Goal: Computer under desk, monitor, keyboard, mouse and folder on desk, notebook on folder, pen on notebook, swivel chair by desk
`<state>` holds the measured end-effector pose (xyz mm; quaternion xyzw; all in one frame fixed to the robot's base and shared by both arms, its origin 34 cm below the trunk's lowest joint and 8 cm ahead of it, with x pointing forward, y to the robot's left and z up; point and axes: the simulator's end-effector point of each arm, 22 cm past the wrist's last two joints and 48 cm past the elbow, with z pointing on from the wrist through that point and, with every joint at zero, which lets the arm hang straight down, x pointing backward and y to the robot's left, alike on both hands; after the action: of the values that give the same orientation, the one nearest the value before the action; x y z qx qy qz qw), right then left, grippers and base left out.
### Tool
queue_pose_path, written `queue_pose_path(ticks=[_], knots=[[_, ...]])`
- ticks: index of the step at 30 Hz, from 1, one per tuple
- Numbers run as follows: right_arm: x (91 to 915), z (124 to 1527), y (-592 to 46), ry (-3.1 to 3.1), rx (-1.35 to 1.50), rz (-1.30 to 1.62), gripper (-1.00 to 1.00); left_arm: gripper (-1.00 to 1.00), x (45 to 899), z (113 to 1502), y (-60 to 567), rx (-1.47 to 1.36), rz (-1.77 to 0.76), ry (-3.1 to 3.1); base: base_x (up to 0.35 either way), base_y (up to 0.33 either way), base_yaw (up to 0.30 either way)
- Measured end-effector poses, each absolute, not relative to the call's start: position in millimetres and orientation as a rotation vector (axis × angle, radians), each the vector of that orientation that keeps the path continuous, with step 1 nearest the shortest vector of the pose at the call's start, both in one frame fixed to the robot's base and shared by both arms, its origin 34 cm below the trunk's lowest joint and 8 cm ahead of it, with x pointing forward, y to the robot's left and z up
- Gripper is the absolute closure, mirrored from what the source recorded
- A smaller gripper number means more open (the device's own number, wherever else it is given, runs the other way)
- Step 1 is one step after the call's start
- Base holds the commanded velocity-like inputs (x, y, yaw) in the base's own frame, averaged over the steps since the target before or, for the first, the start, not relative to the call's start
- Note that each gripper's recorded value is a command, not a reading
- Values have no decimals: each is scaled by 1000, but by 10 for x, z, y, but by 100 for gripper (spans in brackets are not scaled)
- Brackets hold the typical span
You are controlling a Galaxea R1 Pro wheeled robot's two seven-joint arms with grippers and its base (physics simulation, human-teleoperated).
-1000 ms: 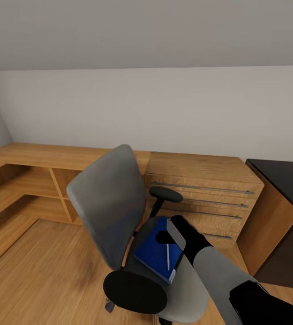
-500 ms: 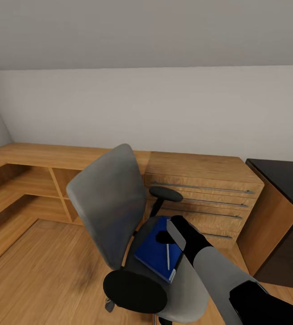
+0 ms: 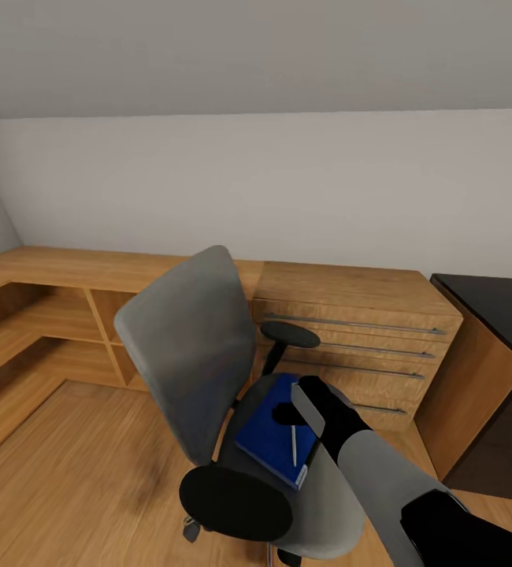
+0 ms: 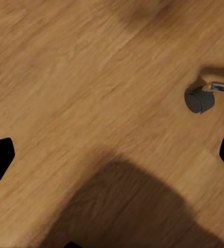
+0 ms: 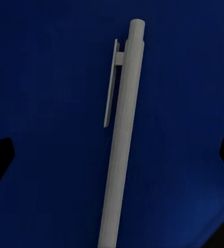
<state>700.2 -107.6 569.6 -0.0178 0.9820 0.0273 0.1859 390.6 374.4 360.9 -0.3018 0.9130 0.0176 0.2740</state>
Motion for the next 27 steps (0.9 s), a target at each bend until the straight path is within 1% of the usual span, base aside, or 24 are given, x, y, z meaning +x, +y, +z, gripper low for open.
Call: queue_pose_path(ticks=[27], knots=[[6980,5572,-1076,2766,-50,77,-100,-100,3883,3487,3754,-811,49,2455,0,0,0]])
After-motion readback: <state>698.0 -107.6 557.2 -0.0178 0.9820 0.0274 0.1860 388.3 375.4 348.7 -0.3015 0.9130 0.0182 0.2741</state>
